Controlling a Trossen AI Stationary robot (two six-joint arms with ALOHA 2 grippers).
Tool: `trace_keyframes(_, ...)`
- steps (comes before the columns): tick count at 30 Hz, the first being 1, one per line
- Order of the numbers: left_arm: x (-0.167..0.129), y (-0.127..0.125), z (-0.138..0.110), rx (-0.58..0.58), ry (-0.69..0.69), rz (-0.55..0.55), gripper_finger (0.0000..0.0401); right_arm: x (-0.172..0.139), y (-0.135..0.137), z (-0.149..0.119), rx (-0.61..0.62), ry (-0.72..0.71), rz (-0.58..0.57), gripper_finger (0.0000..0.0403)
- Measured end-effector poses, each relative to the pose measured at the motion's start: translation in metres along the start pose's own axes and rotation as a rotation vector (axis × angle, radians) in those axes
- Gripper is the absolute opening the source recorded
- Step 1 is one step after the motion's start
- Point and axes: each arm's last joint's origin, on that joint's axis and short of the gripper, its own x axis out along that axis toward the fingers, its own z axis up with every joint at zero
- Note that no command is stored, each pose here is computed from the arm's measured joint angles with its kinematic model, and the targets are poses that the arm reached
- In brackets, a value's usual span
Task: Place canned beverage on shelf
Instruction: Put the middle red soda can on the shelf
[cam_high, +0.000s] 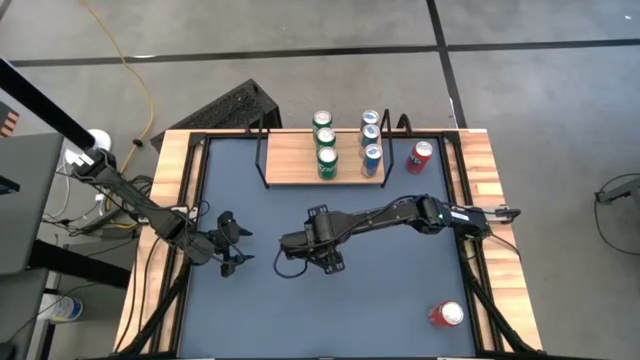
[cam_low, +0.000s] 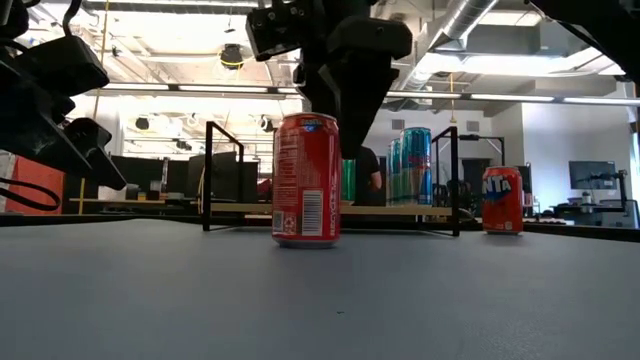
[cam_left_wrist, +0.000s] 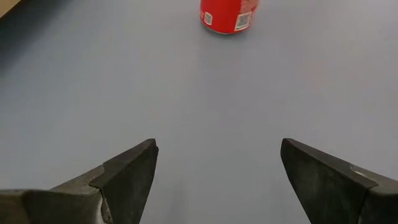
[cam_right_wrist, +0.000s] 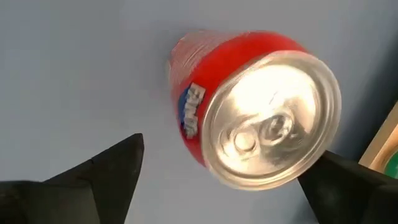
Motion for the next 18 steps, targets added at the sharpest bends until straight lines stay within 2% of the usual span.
trace_keyframes(5, 0.0, 0.0, 0.0, 0.0, 0.0, -0.001, 0.033, -0.001, 0.0, -0.004, -0.025, 0.039, -0.003, 0.0363)
trace_keyframes(13, 0.0, 0.0, 0.0, -0.002, -0.002, -0.003, 0.033, -0.016, -0.006, -0.01, 0.048, 0.006, -0.029, 0.0357)
trace_keyframes(18, 0.0, -0.002, 0.003, -0.029, -0.027, -0.02, 0.033, -0.036, -0.013, -0.019, 0.169, -0.04, -0.014, 0.0356)
